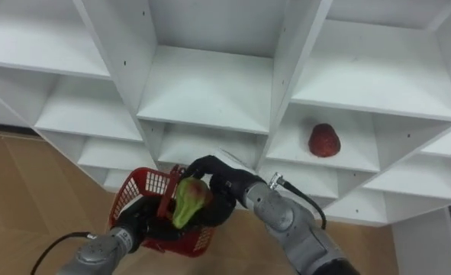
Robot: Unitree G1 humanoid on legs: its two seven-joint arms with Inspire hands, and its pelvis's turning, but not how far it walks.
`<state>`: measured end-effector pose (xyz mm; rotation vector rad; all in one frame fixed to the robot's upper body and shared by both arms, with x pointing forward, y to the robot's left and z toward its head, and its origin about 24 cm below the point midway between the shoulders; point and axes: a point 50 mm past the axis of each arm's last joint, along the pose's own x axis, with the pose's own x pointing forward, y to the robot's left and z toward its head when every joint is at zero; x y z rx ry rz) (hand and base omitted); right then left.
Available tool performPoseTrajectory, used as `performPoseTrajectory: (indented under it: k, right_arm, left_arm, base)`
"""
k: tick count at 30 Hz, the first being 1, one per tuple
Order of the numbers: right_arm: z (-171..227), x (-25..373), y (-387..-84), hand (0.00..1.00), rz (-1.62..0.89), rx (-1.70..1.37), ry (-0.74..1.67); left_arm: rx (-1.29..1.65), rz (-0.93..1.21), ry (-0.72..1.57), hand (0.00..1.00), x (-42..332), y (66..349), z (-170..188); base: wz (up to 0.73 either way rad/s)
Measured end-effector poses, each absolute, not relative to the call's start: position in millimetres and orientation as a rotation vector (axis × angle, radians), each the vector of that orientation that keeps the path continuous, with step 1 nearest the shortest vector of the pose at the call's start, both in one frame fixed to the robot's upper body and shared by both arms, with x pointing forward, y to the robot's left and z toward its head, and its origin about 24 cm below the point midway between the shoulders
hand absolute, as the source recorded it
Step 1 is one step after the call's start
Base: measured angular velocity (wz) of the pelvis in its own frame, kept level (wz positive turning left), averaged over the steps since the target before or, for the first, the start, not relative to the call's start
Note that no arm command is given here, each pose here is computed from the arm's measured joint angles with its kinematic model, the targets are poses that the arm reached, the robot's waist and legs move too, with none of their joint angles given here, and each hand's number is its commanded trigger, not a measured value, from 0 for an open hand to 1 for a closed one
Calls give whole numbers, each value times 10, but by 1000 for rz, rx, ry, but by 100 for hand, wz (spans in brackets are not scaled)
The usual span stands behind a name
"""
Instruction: Collect fruits from the closet
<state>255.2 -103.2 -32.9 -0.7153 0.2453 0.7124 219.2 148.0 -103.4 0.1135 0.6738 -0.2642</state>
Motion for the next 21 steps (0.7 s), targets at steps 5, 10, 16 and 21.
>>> performPoseTrajectory:
  k: [5, 10, 16, 21]
  right_arm:
    - [-400, 2512, -1092, 100, 692, -718, 269]
    - [-420, 2521, -1175, 100, 649, -709, 276]
    - [-405, 2537, -1293, 100, 558, -696, 265]
    - [-469, 2513, -1402, 100, 516, -682, 306]
  left_arm:
    - [87, -272, 651, 100, 2174, 1457, -1019]
    - [79, -301, 647, 100, 2163, 1454, -1018]
    - [78, -309, 616, 100, 2204, 1444, -967]
    - [72, -313, 606, 100, 2181, 1432, -958]
  base:
    - [0]
    - [1]
    - [0]
    - [-3]
